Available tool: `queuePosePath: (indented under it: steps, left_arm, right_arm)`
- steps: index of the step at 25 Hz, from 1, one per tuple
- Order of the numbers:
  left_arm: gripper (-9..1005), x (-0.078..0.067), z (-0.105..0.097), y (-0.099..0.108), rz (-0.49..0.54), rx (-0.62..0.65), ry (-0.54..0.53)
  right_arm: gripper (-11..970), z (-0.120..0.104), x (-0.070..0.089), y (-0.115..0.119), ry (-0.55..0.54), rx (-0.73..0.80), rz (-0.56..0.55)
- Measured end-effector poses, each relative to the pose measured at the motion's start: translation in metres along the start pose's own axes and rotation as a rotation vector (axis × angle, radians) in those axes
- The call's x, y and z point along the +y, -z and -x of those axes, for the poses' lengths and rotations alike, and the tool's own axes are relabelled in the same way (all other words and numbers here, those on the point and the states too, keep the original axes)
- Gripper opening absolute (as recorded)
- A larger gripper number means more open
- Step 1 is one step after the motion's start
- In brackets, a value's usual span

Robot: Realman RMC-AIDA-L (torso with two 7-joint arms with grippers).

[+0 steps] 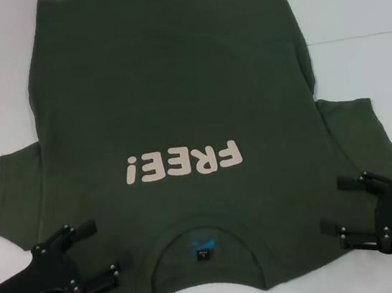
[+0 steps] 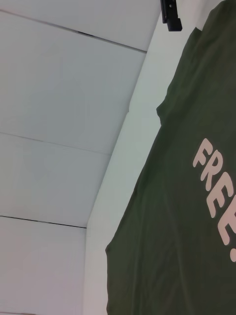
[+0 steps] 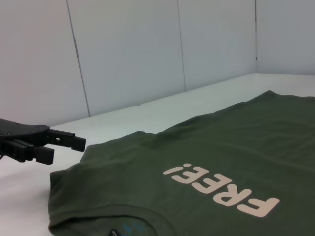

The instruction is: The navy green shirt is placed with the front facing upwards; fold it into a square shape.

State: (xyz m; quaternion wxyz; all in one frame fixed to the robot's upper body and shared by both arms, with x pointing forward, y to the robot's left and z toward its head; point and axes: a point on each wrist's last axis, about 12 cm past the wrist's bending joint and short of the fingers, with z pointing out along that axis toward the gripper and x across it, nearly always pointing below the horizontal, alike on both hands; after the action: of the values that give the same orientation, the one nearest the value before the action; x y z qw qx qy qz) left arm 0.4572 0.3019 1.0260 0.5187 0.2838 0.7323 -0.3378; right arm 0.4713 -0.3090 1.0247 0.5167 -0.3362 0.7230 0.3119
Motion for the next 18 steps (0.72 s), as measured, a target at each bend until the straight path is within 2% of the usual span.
queuePosePath:
  steps: [13, 15, 18]
  left_arm:
    - [933, 0.001, 0.001, -0.001, 0.007, -0.015, 0.023]
    - [933, 0.002, 0.002, 0.0, 0.019, -0.027, 0.068]
    - [933, 0.01, 0.011, 0.004, 0.035, -0.057, 0.221]
  right_arm:
    - [940, 0.0, 0.0, 0.0, 0.0, -0.003, 0.004]
    - [940, 0.001, 0.0, 0.0, 0.001, -0.003, 0.004]
    - [940, 0.001, 0.0, 0.0, 0.001, -0.004, 0.003]
